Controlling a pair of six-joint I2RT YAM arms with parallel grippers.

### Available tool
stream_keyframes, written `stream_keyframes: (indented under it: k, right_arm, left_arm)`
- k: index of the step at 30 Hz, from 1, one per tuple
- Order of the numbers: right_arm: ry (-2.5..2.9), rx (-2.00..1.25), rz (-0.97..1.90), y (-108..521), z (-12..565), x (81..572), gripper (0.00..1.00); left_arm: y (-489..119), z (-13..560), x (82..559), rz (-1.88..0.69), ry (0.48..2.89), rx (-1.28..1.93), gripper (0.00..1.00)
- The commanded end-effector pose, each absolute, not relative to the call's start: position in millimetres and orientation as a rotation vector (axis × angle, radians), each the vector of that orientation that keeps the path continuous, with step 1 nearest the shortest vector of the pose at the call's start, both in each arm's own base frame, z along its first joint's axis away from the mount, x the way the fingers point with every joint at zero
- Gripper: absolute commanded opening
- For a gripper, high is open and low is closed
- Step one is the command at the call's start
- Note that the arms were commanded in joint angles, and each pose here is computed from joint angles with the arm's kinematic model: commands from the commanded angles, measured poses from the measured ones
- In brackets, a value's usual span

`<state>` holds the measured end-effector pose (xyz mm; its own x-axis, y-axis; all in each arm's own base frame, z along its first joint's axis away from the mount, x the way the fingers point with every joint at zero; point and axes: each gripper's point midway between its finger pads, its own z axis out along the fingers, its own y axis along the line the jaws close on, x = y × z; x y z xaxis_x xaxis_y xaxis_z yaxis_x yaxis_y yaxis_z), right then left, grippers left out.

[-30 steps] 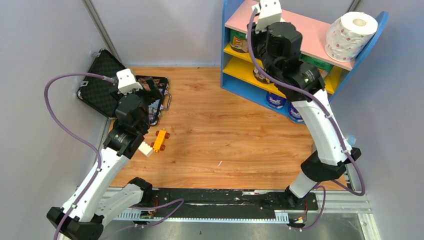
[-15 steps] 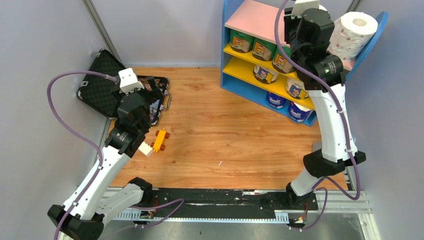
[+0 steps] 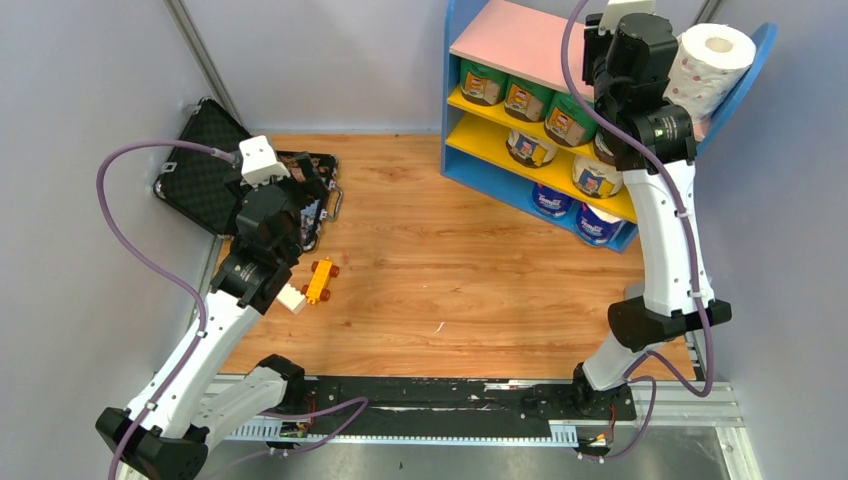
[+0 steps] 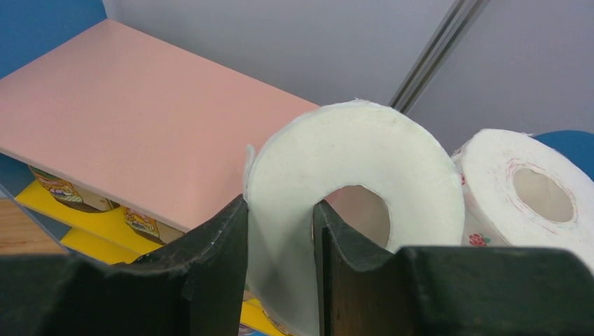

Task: Place and organize the paper towels onto the shelf
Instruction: Place the paper towel on the shelf.

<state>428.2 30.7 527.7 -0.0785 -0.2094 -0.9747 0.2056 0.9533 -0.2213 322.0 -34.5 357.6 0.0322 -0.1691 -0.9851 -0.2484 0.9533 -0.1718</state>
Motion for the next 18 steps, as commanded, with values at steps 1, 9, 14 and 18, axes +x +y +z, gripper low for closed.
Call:
stream_keyframes:
  k: [1,9,14,18]
  right_arm:
    - [1.566,0.039,-0.321,25.6,539.0,433.4,0.35]
    - [1.549,0.063,-0.332,19.1,542.9,439.2,0.44]
    - [1.518,0.066,-0.354,16.1,553.0,441.4,0.49]
    - [1.506,0.063,-0.377,14.4,555.7,445.4,0.52]
  left_arm:
    - [-33.7,369.2,322.2,0.03,1.508,-0.363,1.0]
    - [-33.2,369.5,321.9,0.032,1.506,-0.365,1.0]
    - [-33.2,369.3,322.3,0.034,1.507,-0.363,1.0]
    - [-33.2,368.9,322.5,0.036,1.509,-0.364,1.0]
